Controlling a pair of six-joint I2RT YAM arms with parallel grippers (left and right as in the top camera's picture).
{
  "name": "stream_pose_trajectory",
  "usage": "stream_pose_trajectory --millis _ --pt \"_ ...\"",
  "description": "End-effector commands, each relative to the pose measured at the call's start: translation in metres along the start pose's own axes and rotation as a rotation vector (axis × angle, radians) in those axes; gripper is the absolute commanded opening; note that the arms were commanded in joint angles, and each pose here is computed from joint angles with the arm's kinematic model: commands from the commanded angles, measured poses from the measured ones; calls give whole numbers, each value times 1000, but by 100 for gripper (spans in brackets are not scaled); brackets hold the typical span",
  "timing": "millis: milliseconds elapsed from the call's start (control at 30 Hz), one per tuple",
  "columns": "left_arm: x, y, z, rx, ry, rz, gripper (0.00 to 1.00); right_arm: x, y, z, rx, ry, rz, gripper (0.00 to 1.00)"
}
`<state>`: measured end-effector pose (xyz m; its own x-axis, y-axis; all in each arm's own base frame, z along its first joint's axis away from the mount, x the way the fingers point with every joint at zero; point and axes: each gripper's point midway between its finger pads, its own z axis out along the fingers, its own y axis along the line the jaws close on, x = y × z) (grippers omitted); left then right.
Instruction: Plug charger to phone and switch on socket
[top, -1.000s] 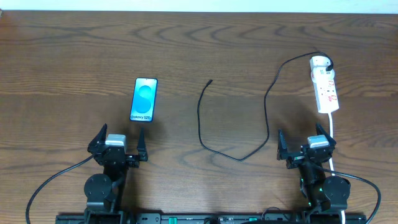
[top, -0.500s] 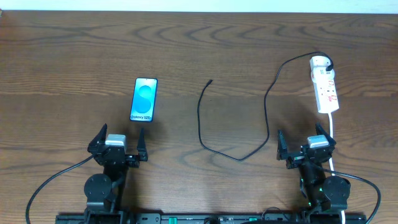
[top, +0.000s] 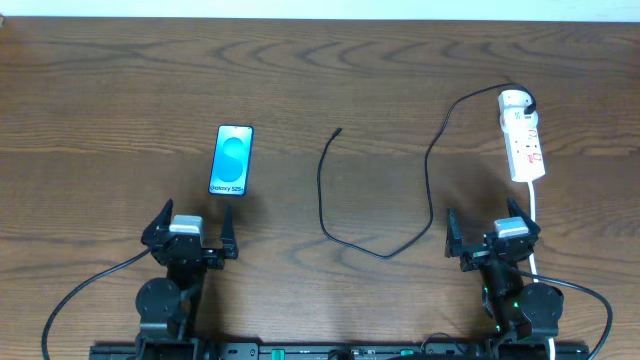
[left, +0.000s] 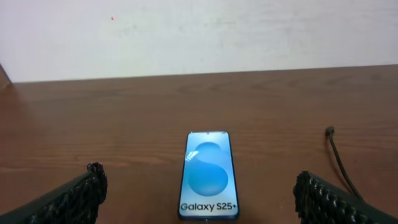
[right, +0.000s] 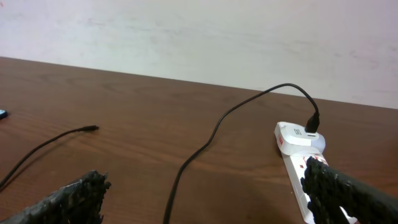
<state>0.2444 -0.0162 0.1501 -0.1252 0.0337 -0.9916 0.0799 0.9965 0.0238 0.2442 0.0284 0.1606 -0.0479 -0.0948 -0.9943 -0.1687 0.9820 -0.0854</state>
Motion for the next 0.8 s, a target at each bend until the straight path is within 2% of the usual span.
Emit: stream_pose_trajectory --millis 0,233,767 --pt "25 0 4 -7 81 -32 98 0 2 0 -10 -4 -6 99" --pt "28 0 5 -8 112 -70 98 0 2 0 -11 -4 -6 99" --pt "-3 1 1 -9 57 -102 98 -6 2 -1 -9 -16 -9 99"
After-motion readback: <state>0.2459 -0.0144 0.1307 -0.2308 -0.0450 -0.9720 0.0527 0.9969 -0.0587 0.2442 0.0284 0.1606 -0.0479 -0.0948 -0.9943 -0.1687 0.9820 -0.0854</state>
